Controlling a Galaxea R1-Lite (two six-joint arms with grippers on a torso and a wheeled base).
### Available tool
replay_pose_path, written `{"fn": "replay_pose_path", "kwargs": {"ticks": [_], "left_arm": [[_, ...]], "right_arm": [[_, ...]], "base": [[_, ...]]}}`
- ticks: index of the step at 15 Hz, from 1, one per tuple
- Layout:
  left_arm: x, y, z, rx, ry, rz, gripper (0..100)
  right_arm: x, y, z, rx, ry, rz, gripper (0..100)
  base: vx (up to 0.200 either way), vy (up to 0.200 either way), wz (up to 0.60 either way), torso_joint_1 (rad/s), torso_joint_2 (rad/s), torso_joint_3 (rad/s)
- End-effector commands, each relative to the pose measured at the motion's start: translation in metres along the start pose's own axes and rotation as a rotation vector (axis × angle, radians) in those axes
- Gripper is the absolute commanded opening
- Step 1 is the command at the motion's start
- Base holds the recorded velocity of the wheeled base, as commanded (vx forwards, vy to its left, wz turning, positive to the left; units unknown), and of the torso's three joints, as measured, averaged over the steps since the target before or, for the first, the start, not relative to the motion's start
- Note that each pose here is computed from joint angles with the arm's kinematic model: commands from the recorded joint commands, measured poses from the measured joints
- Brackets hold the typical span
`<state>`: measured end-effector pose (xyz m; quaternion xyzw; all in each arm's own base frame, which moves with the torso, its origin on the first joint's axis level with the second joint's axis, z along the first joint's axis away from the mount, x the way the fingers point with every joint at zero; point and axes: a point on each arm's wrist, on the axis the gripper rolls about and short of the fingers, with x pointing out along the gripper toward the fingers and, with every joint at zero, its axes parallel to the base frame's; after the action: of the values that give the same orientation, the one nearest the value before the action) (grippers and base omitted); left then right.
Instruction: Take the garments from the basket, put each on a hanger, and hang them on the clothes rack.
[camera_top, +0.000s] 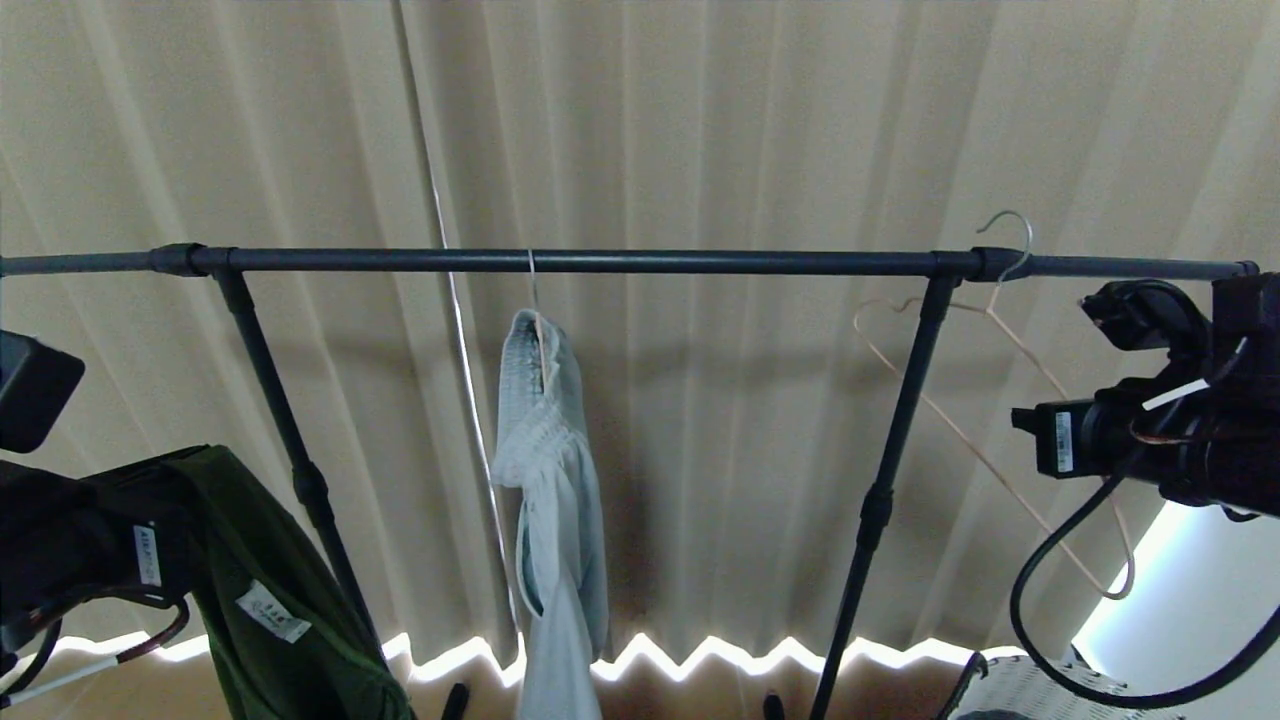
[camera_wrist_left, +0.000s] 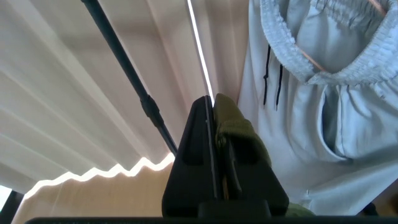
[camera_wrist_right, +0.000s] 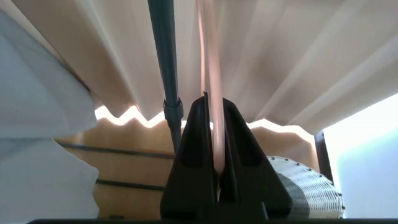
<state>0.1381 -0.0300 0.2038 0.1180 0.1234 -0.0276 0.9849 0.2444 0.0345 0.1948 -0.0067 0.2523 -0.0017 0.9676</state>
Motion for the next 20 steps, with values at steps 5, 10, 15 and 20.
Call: {"fn": "replay_pose_path", "kwargs": {"ticks": [5,10,15,20], "left_arm": [[0.0,0.001,-0.003,0.001,0.01,0.008,0],[0.0,0.001,-0.003,0.001,0.011,0.01,0],[0.0,0.0,-0.004,0.002,0.015,0.007,0],[0.001,0.0,-0.005,0.002,0.023,0.008,0]], "right_arm": [[-0.045,-0.007,-0.02,0.003,-0.053,0.002,0],[-0.06,-0.01,-0.033,0.001,-0.059,0.005,0],[-0.066,-0.01,-0.034,0.002,-0.076,0.011,0],[-0.075,0.004,-0.034,-0.029,-0.101,0.111,0]], "base": [[-0.2,0.0,0.0,0.01,0.0,0.003],[-0.2,0.0,0.0,-0.004,0.0,0.004],[-0.12,0.0,0.0,0.0,0.0,0.001],[0.0,0.0,0.0,0.0,0.0,0.0]]}}
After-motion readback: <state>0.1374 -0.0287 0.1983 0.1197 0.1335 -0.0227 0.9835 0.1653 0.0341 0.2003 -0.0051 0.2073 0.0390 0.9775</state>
